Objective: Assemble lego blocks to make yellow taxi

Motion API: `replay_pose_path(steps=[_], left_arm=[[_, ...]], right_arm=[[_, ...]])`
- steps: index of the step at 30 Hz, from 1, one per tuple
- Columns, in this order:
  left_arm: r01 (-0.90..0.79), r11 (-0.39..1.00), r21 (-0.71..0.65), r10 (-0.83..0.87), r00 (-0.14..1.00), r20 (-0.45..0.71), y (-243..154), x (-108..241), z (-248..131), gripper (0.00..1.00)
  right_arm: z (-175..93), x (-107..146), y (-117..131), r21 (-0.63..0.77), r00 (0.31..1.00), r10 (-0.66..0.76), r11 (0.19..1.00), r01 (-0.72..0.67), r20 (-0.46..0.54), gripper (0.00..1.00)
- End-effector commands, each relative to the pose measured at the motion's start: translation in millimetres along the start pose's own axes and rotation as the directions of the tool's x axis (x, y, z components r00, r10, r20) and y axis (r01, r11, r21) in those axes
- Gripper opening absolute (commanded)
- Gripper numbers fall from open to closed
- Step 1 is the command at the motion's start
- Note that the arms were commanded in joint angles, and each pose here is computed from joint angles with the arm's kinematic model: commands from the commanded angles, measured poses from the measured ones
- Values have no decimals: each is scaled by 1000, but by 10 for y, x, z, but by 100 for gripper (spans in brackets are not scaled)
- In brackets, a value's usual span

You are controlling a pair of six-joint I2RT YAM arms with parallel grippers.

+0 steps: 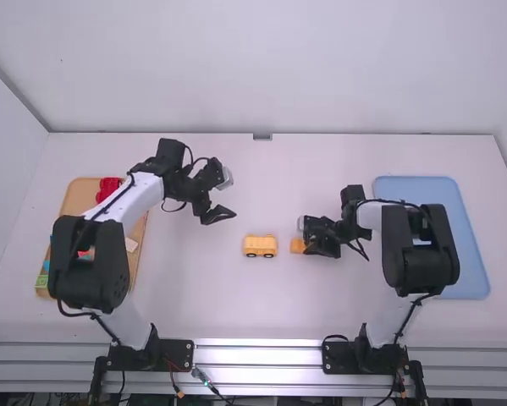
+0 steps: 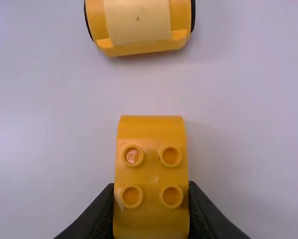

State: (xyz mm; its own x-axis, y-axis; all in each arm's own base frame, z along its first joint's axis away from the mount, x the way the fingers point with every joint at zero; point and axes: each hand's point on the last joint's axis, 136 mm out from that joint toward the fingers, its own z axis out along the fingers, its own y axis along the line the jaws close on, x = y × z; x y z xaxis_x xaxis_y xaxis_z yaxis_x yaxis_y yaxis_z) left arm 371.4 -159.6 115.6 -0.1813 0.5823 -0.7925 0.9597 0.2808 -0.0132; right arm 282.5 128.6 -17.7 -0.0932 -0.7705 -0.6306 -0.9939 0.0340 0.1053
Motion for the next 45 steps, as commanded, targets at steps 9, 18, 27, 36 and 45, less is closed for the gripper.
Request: replay_pose_path(steps=[9,18,27,36,45], left_arm=[[-101,984,146,54,954,295,-735,166,318,99],[-135,981,140,78,932,354,-931,428,578,99],[-135,964,231,53,943,328,-938,565,951,99],[-184,959,217,131,963,236,-985,672,1260,99],[-151,980,133,125,975,183,-871,748,1309,92]], right_arm=[[-206,-505,-58,-73,992,-69,994,77,107,2],[-124,-820,-36,-102,994,-58,993,67,89,8],[-72,-991,2,-87,998,-49,995,53,44,7],[-29,-1049,46,-42,995,-80,996,82,61,7],[70,-994,123,-48,992,-73,996,78,99,13]])
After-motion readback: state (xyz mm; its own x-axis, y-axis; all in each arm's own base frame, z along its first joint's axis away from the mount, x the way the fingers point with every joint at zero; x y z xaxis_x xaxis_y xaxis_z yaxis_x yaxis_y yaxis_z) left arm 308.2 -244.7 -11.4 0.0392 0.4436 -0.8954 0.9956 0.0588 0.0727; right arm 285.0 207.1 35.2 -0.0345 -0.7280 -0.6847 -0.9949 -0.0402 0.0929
